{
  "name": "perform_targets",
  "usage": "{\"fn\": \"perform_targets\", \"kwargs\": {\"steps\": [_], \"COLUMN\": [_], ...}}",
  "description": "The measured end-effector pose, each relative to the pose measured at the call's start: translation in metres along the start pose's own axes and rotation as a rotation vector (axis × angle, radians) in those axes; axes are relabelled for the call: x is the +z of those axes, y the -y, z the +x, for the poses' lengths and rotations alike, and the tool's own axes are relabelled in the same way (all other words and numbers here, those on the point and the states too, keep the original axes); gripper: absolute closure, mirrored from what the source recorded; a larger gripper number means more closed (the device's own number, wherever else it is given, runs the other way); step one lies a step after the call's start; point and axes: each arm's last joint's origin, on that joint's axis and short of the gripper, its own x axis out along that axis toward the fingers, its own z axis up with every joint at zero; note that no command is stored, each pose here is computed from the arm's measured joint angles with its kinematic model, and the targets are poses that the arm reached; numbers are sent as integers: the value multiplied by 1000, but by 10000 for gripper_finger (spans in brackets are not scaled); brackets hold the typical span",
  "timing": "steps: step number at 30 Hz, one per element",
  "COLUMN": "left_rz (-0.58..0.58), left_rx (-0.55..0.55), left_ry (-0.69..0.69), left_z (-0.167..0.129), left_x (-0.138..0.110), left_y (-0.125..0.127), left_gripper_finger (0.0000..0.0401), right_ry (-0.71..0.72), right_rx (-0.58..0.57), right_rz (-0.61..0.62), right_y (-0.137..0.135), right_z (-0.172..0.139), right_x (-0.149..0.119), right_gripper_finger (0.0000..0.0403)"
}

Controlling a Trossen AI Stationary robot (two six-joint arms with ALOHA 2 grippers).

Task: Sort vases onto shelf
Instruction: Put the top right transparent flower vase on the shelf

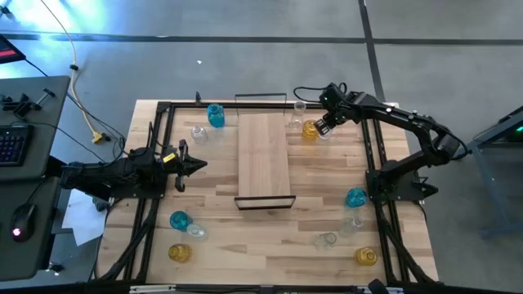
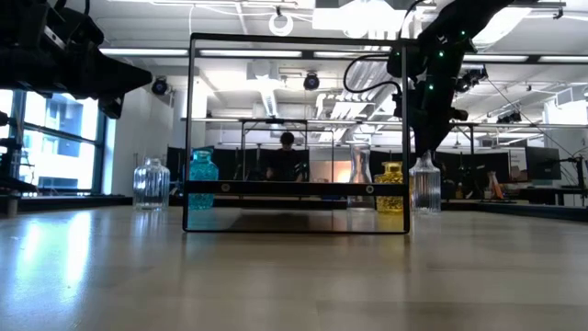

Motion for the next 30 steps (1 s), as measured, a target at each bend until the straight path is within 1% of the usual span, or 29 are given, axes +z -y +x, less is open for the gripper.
{"fn": "perform_targets", "kwargs": {"steps": [4, 9, 16, 20, 30], "left_rz": [0, 1, 0, 0, 0], "left_rx": [0, 0, 0, 0, 0], "left_ry": [0, 0, -1, 0, 0], "left_z": [0, 0, 0, 0, 0], "left_x": [0, 0, 0, 0, 0], "left_y": [0, 0, 0, 0, 0], "left_gripper_finger": [400, 400, 400, 400, 400], "right_ry": [-7, 17, 63, 77, 165], "right_rx": [-16, -26, -21, -54, -19], "right_rz": [-3, 0, -1, -28, -55], "right_y": [2, 5, 7, 5, -2], "right_z": [-7, -21, -42, -58, -104], "right_x": [-2, 0, 8, 13, 28], "right_gripper_finger": [318, 318, 318, 318, 318]}}
